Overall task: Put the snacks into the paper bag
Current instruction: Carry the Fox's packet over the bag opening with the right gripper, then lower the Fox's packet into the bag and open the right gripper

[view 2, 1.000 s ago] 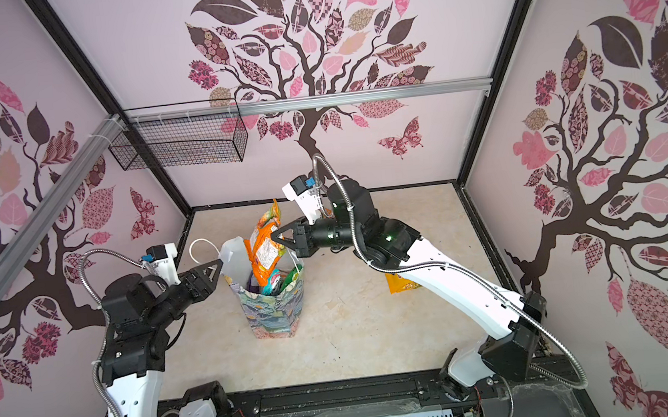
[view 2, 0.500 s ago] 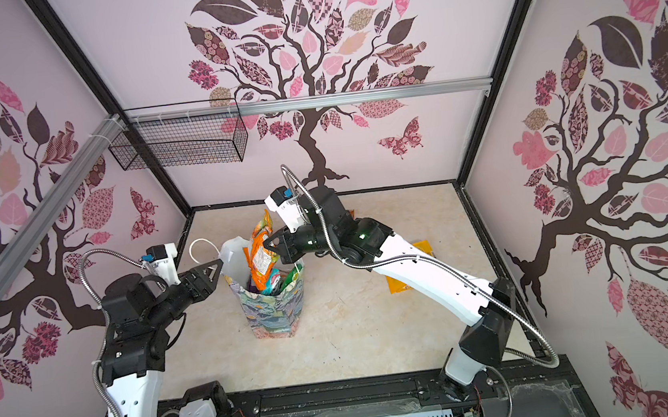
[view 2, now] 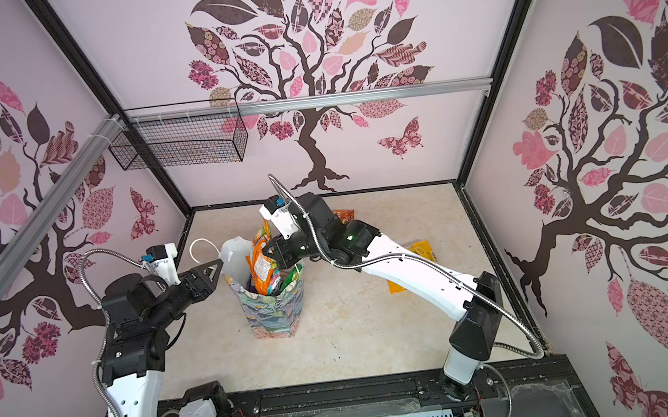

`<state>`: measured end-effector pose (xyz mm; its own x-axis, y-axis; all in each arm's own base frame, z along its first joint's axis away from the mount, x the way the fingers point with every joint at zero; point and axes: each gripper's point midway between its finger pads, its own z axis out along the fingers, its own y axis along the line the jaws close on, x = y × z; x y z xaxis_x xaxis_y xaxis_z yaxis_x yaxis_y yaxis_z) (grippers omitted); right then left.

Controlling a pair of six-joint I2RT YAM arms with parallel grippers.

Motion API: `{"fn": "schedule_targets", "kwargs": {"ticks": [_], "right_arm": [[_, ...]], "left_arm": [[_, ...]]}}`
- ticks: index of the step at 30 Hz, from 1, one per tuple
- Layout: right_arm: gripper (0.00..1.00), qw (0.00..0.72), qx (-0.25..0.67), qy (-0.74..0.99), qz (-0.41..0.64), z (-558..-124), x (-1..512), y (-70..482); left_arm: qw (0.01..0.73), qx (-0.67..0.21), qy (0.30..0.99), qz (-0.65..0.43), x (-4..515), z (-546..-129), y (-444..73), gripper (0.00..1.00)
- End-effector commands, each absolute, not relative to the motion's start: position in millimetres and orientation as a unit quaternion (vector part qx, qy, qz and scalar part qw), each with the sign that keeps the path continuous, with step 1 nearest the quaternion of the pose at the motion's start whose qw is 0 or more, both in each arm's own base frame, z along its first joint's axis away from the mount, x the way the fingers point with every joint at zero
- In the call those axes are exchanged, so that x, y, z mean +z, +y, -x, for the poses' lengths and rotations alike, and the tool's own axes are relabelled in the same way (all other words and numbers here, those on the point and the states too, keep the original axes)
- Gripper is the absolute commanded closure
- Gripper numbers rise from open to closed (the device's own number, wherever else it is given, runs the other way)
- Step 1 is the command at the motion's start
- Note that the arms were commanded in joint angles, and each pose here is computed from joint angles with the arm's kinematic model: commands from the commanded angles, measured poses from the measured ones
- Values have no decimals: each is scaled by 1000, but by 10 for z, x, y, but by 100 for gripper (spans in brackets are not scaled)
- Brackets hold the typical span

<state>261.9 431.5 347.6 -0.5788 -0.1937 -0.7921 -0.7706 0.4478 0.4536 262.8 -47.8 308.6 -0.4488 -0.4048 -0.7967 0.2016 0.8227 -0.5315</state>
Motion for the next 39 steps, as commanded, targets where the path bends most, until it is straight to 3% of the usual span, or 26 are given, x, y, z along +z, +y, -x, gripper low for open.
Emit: {"fn": "schedule_targets", "kwargs": {"ticks": [1, 22, 30, 39], "right_arm": [[100, 371, 439, 753, 321, -2606, 3742, 4452], [99, 358, 418, 765, 335, -2506, 3467, 4667], [80, 366, 412, 762, 339, -2506, 3567, 4635], [75, 385, 403, 755, 345, -2495, 3836, 4580]], "left_arm": [[527, -291, 796, 56, 3101, -2627, -483, 49], [529, -290, 795, 55, 3113, -2621, -483, 49], [528, -291, 796, 56, 3104, -2626, -482, 49], [529, -291, 795, 56, 3111, -2622, -483, 49]]}}
